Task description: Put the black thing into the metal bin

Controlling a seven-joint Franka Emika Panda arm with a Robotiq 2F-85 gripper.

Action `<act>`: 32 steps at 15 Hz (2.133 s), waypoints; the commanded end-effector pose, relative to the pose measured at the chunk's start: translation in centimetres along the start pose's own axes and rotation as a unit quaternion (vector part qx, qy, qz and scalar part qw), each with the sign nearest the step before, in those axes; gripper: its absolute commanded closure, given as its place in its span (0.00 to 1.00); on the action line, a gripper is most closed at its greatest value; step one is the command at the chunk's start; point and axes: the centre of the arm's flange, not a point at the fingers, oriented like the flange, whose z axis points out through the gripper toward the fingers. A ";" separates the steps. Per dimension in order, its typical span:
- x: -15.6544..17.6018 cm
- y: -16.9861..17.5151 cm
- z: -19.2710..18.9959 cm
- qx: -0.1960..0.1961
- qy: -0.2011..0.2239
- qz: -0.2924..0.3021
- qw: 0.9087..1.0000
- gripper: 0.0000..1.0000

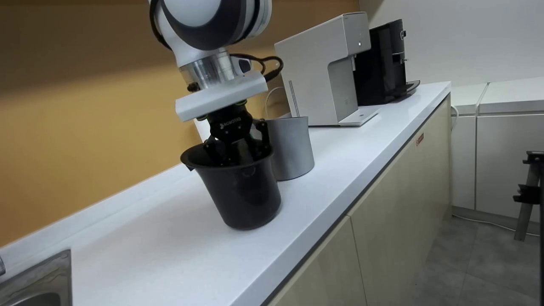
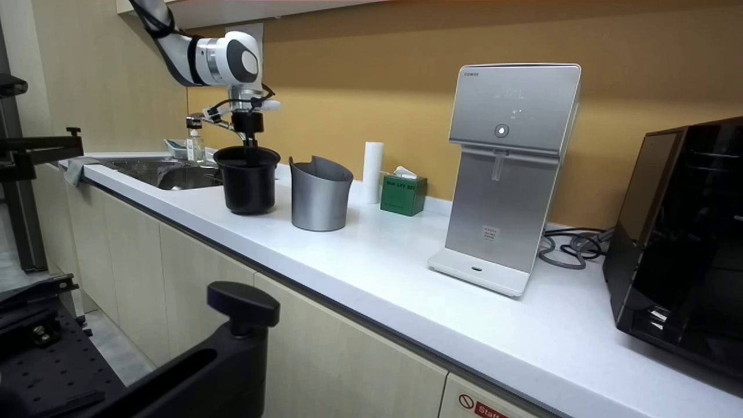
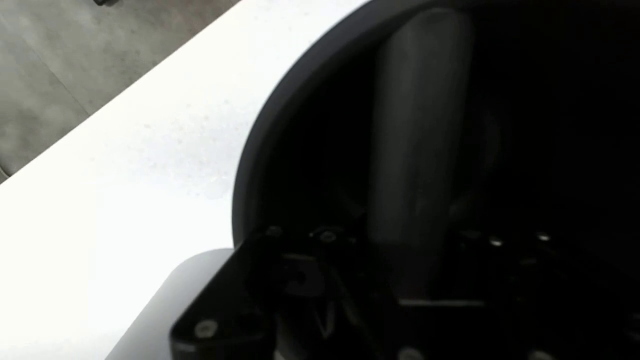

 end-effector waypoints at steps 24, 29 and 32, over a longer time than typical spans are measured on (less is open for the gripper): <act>5.4 4.4 -20.3 -0.003 0.012 -0.493 0.870 0.98; 6.7 3.7 -19.8 0.002 0.011 -0.485 0.875 0.91; 7.4 4.8 -20.1 0.006 0.015 -0.463 0.886 0.98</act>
